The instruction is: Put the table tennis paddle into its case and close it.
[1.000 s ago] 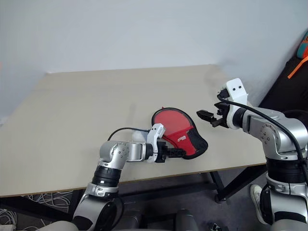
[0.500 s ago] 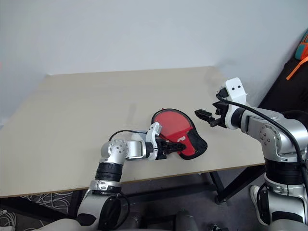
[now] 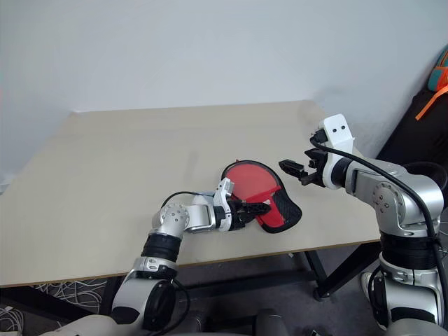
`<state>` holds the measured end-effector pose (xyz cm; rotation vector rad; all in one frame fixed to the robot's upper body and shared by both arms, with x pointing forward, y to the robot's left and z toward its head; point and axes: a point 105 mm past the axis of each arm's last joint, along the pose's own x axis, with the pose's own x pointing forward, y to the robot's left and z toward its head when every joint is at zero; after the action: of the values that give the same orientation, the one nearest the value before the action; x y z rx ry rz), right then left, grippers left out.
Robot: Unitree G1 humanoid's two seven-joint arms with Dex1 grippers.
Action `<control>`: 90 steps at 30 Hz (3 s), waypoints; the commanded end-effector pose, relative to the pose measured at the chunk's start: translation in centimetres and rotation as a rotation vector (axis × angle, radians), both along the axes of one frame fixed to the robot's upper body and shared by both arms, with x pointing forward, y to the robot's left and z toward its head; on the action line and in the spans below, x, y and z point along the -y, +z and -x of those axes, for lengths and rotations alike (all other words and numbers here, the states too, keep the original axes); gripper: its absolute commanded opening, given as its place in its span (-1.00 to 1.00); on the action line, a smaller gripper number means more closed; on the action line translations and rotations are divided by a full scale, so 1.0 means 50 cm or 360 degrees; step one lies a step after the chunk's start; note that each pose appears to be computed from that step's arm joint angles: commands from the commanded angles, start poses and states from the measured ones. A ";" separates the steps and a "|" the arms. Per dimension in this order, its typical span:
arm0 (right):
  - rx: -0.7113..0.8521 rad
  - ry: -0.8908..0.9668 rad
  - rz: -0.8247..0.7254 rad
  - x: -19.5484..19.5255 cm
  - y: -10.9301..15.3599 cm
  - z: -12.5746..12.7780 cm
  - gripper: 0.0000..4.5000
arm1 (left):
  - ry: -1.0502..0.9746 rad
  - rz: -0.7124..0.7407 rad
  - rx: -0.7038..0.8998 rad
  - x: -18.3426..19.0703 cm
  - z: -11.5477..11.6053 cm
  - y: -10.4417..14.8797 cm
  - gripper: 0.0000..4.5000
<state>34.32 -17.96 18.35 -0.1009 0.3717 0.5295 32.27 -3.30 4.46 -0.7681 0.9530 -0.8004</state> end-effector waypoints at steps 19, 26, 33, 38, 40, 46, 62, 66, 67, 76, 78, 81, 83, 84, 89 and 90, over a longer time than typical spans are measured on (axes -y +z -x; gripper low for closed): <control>0.0099 -0.0003 -0.0008 -0.006 0.036 -0.004 1.00 | -0.0221 -0.0396 -0.0092 0.055 0.036 -0.038 -0.73; 0.0087 0.0006 -0.0020 -0.011 0.031 -0.001 1.00 | -0.0251 -0.0395 -0.0109 0.024 0.046 -0.027 -0.99; 0.0070 0.0032 -0.0018 -0.020 0.026 0.001 1.00 | -0.0287 -0.0356 -0.0072 -0.041 0.067 0.026 -0.99; 0.0065 0.0048 -0.0025 -0.027 0.023 0.003 1.00 | -0.0239 -0.0346 0.0010 -0.083 0.069 0.039 -0.99; 0.0062 0.0052 -0.0028 -0.030 0.023 0.003 1.00 | -0.0255 -0.0345 0.0038 -0.097 0.078 0.043 -0.99; 0.0050 0.0074 -0.0039 -0.039 0.020 0.005 1.00 | -0.0410 -0.0338 0.0075 -0.121 0.134 0.049 -0.99; 0.0045 0.0115 -0.0054 -0.059 0.019 0.004 1.00 | -0.0556 -0.0349 -0.0007 -0.089 0.196 0.074 -0.99; 0.0044 0.0113 -0.0056 -0.060 0.019 0.004 1.00 | -0.0553 -0.0357 -0.0023 -0.082 0.199 0.069 -0.99; 0.0043 0.0112 -0.0055 -0.060 0.020 0.004 1.00 | -0.0555 -0.0359 -0.0027 -0.081 0.200 0.067 -0.99; 0.0031 0.0113 -0.0060 -0.062 0.017 0.006 1.00 | -0.0559 -0.0378 -0.0042 -0.080 0.205 0.060 -0.99; 0.0030 0.0114 -0.0060 -0.062 0.016 0.006 1.00 | -0.0557 -0.0389 -0.0037 -0.082 0.205 0.059 -0.99; 0.0029 0.0115 -0.0063 -0.064 0.015 0.004 1.00 | -0.0568 -0.0409 -0.0025 -0.088 0.206 0.059 -0.69; 0.0028 0.0123 -0.0065 -0.067 0.014 0.003 1.00 | -0.0554 -0.0408 0.0004 -0.099 0.199 0.067 -0.41; 0.0027 0.0127 -0.0067 -0.069 0.015 0.002 1.00 | -0.0551 -0.0404 0.0018 -0.104 0.197 0.071 -0.26; 0.0033 0.0140 -0.0062 -0.071 0.019 -0.003 1.00 | -0.0638 -0.0449 0.0129 -0.148 0.197 0.097 -0.12; 0.0035 0.0141 -0.0061 -0.070 0.020 -0.005 1.00 | -0.0658 -0.0456 0.0160 -0.154 0.197 0.106 -0.12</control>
<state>34.29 -14.62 17.78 -0.0688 0.3966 0.6149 22.46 4.66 7.52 -0.2936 1.1892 -0.9330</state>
